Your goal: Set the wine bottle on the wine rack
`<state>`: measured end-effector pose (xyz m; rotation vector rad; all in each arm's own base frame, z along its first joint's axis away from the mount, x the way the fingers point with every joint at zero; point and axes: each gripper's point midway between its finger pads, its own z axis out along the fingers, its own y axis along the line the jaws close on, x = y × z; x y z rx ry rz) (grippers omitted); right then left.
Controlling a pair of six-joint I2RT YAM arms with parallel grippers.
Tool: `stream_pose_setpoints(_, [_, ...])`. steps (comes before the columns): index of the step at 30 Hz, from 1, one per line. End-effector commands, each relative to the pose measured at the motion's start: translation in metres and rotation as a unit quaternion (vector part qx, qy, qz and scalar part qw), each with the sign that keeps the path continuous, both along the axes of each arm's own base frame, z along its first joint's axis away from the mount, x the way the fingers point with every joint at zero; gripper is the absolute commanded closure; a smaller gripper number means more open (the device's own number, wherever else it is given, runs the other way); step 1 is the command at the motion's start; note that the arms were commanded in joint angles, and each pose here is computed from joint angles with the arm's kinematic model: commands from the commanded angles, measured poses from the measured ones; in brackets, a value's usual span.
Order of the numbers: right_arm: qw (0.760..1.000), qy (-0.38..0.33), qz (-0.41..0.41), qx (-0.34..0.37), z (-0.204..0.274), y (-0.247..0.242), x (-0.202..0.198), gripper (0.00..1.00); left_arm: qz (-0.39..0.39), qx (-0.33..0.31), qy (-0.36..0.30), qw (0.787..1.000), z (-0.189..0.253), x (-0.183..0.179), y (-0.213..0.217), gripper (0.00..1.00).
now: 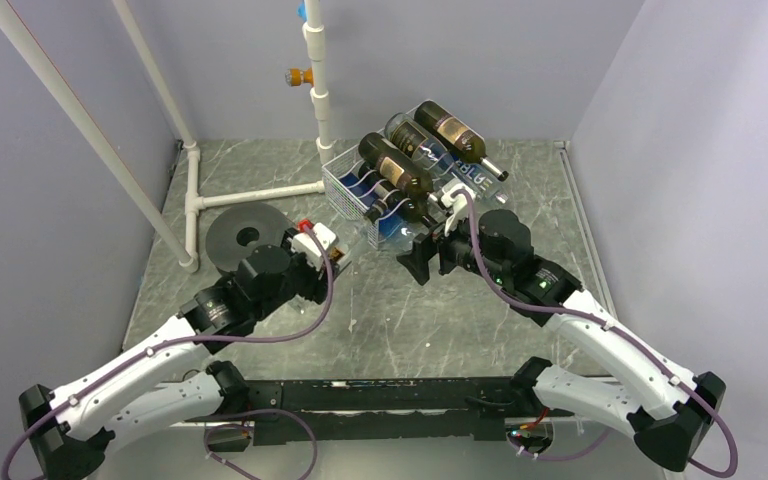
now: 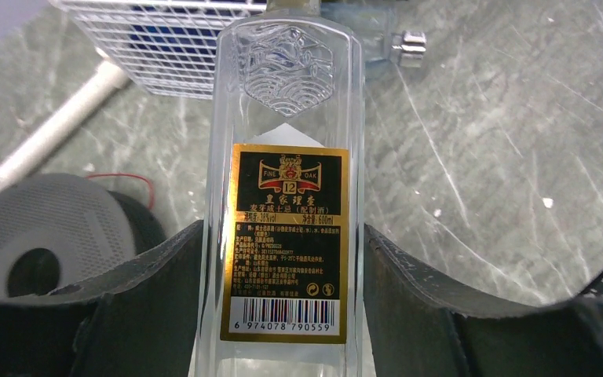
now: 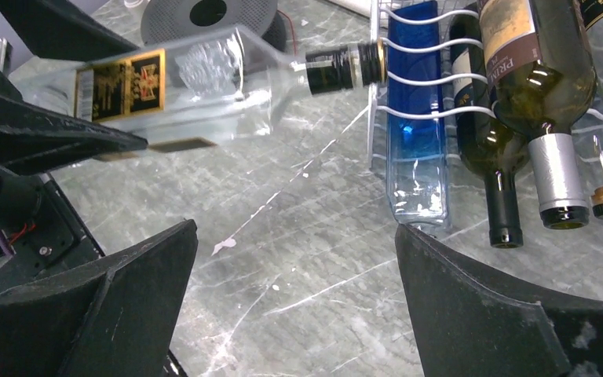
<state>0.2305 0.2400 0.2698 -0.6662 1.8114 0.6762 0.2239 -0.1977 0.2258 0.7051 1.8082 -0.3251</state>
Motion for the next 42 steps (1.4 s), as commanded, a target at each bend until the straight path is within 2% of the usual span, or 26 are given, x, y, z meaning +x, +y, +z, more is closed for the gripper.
stream_pose_setpoints(1, [0.999, -0.021, -0.002, 0.03, 0.033, 0.001, -0.001, 0.0, -0.035, -0.098, 0.001, 0.995, 0.025, -0.003, -0.03, 1.0])
stream_pose_setpoints(4, [0.999, -0.021, -0.009, 0.024, 0.03, -0.002, 0.001, 0.0, -0.03, -0.109, 0.028, 0.993, 0.002, -0.003, -0.035, 1.0])
stream_pose_setpoints(10, [1.0, -0.017, -0.007, 0.012, 0.022, -0.001, 0.002, 0.0, -0.054, -0.133, 0.036, 0.989, -0.017, -0.011, -0.042, 1.0])
stream_pose_setpoints(18, [0.998, -0.02, 0.035, -0.041, 0.0, 0.005, -0.007, 0.0, -0.089, -0.078, 0.074, 0.99, -0.058, -0.02, -0.048, 1.0])
stream_pose_setpoints(22, [0.99, -0.043, 0.075, -0.113, -0.028, 0.009, -0.019, 0.0, -0.113, -0.06, 0.085, 0.988, -0.074, -0.026, -0.052, 1.0])
stream_pose_setpoints(25, [0.97, -0.073, 0.153, -0.172, -0.067, 0.016, -0.039, 0.0, -0.137, -0.045, 0.106, 0.984, -0.088, -0.031, -0.059, 1.0])
stream_pose_setpoints(28, [0.938, -0.105, 0.253, -0.215, -0.105, 0.021, -0.069, 0.0, -0.153, -0.035, 0.13, 0.979, -0.1, -0.036, -0.064, 1.0])
stream_pose_setpoints(32, [0.915, -0.144, 0.281, -0.249, -0.123, 0.017, -0.077, 0.0, -0.162, -0.029, 0.14, 0.976, -0.106, -0.042, -0.062, 1.0])
stream_pose_setpoints(37, [0.884, -0.171, 0.336, -0.276, -0.124, 0.015, -0.09, 0.0, -0.184, -0.053, 0.126, 0.973, -0.078, -0.051, -0.063, 1.0])
stream_pose_setpoints(40, [0.875, -0.19, 0.325, -0.305, -0.119, 0.01, -0.079, 0.0, -0.188, -0.058, 0.118, 0.973, -0.066, -0.053, -0.062, 1.0])
stream_pose_setpoints(42, [0.858, -0.203, 0.344, -0.323, -0.126, 0.009, -0.077, 0.01, -0.191, -0.053, 0.12, 0.973, -0.065, -0.054, -0.062, 1.0])
